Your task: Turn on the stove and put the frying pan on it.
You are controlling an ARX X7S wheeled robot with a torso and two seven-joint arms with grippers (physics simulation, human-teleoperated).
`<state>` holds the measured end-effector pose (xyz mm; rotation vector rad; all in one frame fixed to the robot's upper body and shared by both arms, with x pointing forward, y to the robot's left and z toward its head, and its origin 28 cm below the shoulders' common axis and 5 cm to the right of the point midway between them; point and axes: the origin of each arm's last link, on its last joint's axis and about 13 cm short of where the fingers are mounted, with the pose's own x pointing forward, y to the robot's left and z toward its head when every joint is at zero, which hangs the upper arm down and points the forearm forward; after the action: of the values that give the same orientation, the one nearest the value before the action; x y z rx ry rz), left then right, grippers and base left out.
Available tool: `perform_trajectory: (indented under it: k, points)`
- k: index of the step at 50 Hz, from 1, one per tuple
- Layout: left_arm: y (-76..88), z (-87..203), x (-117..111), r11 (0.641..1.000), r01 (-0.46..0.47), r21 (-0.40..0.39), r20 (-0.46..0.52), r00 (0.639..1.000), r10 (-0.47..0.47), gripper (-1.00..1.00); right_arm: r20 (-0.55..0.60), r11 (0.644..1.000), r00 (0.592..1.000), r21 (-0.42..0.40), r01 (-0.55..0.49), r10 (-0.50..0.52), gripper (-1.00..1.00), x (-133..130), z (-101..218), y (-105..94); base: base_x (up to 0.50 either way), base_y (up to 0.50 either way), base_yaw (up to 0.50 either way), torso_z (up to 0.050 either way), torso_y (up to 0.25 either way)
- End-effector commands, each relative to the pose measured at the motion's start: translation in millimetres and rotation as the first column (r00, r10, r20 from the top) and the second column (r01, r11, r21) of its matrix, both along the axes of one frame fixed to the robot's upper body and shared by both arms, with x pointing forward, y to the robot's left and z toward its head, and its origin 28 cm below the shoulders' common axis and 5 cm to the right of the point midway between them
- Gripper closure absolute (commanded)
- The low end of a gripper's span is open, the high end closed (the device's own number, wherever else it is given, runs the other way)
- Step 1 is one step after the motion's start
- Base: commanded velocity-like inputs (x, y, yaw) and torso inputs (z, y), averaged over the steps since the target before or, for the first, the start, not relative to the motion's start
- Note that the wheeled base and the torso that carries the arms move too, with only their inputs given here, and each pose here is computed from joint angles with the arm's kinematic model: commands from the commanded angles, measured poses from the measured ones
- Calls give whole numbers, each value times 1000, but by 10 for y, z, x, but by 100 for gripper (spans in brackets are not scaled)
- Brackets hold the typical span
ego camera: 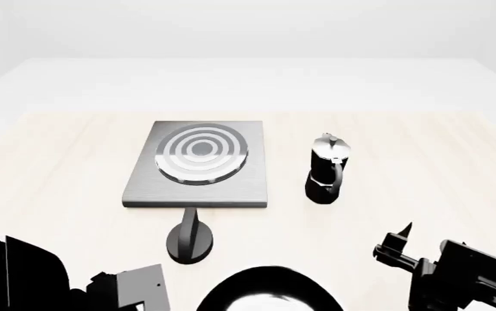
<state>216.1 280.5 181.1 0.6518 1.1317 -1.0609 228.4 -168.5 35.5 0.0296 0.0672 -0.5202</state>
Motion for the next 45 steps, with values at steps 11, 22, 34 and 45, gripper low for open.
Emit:
perform_trajectory:
  k: [11,22,34,45]
  points:
    - [13,-263,90,1000,-11,-11,-67,998,11,-100,1,1000,1000,1,-1,1,-100,-2,1,4,0,0,0,0,0]
    - [6,-375,98,1000,-7,-21,-110,994,4,-100,3,1000,1000,2,-3,3,-100,1,3,6,0,0,0,0,0]
    - [7,-385,61,1000,-12,-21,-110,994,10,100,5,1000,1000,4,-5,5,-100,0,10,8,0,0,0,0,0]
    - [20,-368,71,999,-29,-25,-99,995,26,100,6,1000,1000,2,-5,5,-100,-4,15,12,0,0,0,0,0]
